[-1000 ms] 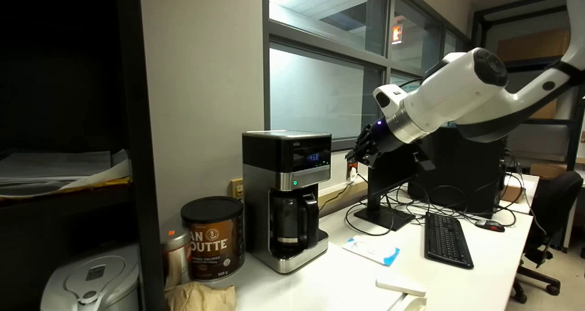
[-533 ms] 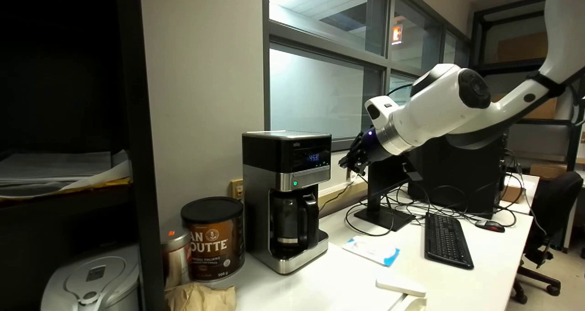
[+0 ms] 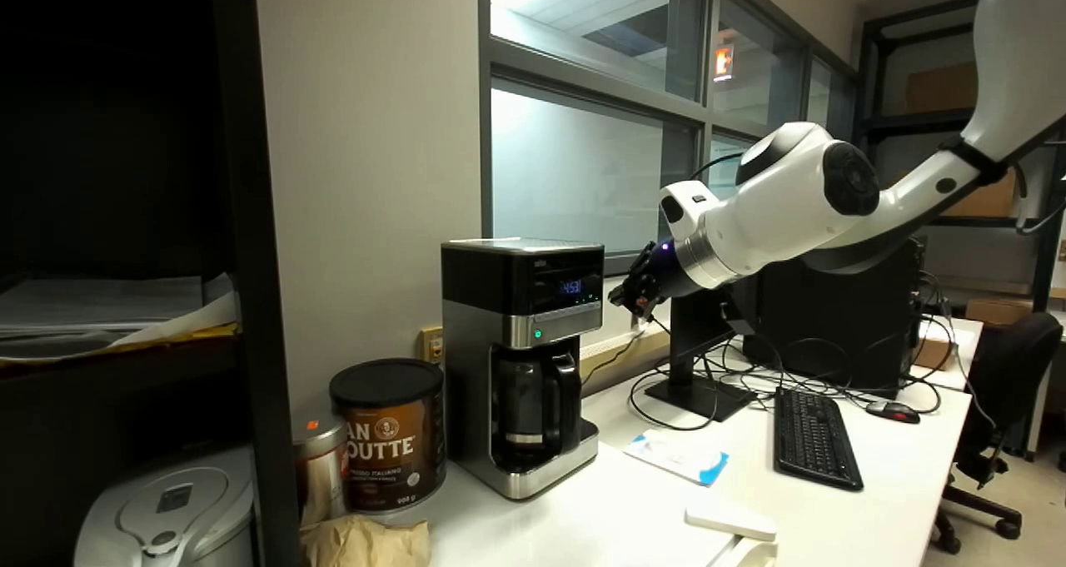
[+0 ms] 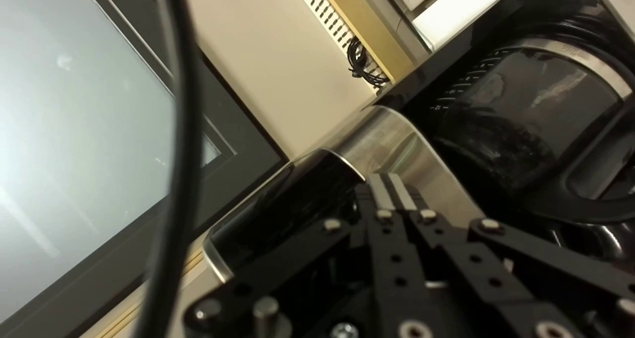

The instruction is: Press the button on the coffee machine

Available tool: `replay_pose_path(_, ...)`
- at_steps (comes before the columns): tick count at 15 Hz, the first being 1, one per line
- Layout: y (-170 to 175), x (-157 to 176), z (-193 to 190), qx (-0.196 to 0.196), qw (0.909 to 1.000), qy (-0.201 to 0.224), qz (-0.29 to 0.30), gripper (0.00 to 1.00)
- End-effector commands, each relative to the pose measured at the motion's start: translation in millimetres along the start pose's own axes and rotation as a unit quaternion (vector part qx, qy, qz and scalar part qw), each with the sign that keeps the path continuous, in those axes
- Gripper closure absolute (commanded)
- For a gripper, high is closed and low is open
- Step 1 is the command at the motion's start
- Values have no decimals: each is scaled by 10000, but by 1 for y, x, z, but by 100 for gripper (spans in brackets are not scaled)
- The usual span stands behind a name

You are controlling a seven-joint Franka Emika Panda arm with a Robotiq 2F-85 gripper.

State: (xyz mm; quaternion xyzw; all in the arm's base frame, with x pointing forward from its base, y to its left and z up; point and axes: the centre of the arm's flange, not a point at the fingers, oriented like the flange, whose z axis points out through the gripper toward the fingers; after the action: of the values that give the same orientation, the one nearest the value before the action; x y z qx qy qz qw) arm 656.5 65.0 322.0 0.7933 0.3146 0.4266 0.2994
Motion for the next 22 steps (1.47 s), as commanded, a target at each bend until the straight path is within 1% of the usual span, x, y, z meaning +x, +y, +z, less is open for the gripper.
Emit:
replay_pose_path(1, -3, 3, 9, -77, 9999, 132, 74, 100)
replay_pose_path(22, -4, 4, 33, -78, 9998, 61, 150, 100)
